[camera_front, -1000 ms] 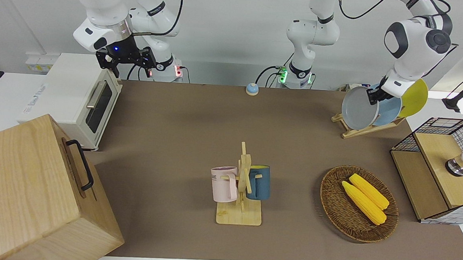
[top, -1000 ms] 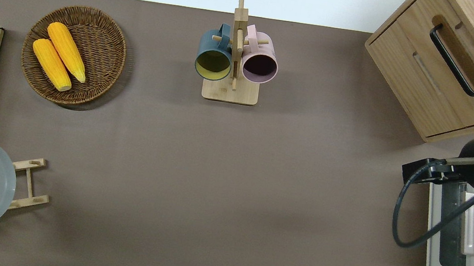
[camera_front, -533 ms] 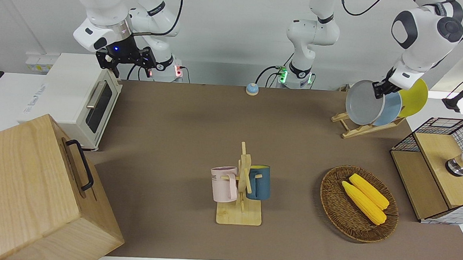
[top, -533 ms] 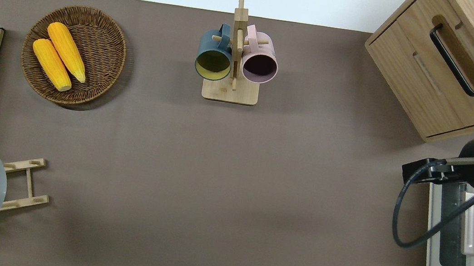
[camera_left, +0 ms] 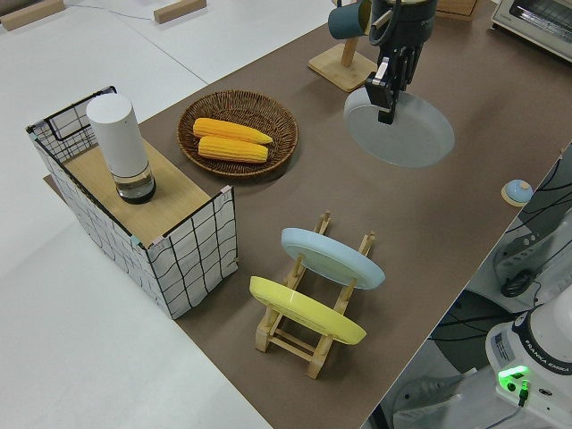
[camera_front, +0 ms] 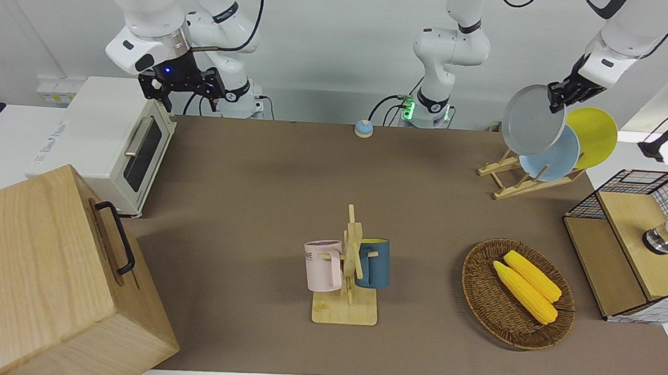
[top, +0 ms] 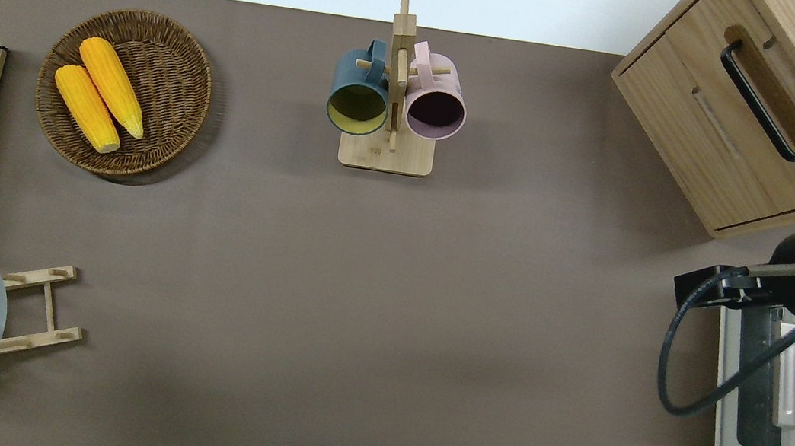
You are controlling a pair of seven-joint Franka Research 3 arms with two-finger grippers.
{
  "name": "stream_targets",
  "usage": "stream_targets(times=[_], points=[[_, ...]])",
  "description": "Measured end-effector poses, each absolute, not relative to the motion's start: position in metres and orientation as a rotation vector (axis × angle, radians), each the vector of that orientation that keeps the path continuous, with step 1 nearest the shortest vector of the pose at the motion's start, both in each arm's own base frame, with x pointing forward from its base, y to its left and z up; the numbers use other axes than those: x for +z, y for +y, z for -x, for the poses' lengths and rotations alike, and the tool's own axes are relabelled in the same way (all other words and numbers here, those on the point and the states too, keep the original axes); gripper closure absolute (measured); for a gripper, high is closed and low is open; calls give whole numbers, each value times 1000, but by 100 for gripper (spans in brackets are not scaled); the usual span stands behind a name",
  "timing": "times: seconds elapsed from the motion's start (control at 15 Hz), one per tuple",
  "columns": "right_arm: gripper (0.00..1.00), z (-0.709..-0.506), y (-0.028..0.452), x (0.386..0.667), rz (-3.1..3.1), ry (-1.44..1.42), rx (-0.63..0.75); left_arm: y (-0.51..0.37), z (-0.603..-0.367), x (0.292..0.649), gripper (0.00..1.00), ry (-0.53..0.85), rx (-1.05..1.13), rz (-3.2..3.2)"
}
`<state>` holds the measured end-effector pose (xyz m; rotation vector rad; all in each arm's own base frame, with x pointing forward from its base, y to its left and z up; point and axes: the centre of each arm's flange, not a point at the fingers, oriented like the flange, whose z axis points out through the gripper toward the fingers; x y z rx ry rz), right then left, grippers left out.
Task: Pick gray plate from low plate rack and place it on table with left arm
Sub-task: 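Carry the gray plate out of the rack, away from the robot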
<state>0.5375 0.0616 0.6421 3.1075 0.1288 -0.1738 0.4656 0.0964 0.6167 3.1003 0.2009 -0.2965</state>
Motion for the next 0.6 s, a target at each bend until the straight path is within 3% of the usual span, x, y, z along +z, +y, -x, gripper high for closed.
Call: stream_targets(times=[0.33,0.6], points=[[1,-537,62,642,-3108,129,-174,54,-479,603,85,246,-319,-2918],[1,-537,62,642,-3108,129,-174,28,-498,558,85,233,-360,-2843]])
